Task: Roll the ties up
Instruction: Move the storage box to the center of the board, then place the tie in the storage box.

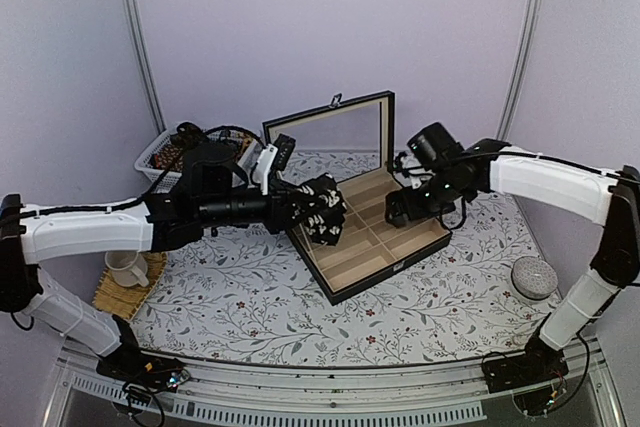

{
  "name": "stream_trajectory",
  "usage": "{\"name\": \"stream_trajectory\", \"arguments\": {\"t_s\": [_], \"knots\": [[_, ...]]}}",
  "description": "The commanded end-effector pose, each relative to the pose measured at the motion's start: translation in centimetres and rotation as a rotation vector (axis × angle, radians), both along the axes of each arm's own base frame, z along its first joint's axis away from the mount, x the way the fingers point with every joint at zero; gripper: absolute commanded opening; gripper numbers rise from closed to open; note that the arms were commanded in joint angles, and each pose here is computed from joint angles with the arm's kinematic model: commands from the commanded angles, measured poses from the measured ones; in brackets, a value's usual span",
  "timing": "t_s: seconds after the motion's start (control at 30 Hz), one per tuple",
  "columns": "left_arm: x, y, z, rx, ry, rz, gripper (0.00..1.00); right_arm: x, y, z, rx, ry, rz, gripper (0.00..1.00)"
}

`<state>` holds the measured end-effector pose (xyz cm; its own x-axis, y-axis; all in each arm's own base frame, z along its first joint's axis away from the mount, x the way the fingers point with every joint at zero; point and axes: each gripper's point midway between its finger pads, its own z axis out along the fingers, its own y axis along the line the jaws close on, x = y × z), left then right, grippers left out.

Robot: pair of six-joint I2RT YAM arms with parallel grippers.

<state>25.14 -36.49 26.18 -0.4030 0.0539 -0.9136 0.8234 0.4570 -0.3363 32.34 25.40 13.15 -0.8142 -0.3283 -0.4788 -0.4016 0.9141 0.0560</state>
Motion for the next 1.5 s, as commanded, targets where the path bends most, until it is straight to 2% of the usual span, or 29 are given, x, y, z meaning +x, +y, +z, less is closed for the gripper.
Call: {"name": "stream_trajectory", "arguments": {"t_s": [0.0,0.1,0.27,0.73,1.07,1.47], "knots": [[-0.8,-3.3,1.5,-0.127,0.026,-0.071,0.00,1.2,-5.0,12.3,0.269,-0.215,-0.185,1.00],[-1.0,-5.0,0.2,-0.165,0.079,-0.093,0.00,1.4,-6.8,14.0,0.297,-0.264,-0.230,1.00],[-2.0,-8.2,-2.1,-0.173,0.137,-0.147,0.00,1.2,-7.2,12.9,0.297,-0.246,-0.235,1.00],[0.1,-9.9,-12.7,-0.011,0.160,-0.122,0.00,0.5,-7.3,11.4,0.303,-0.233,-0.224,1.00],[1.1,-8.8,-15.1,0.109,0.007,-0.087,0.00,0.2,-7.1,11.6,0.328,-0.239,-0.207,1.00],[1.0,-9.0,-18.5,0.354,-0.177,-0.062,0.00,-0.1,-6.5,12.8,0.370,-0.252,-0.181,1.00]]}}
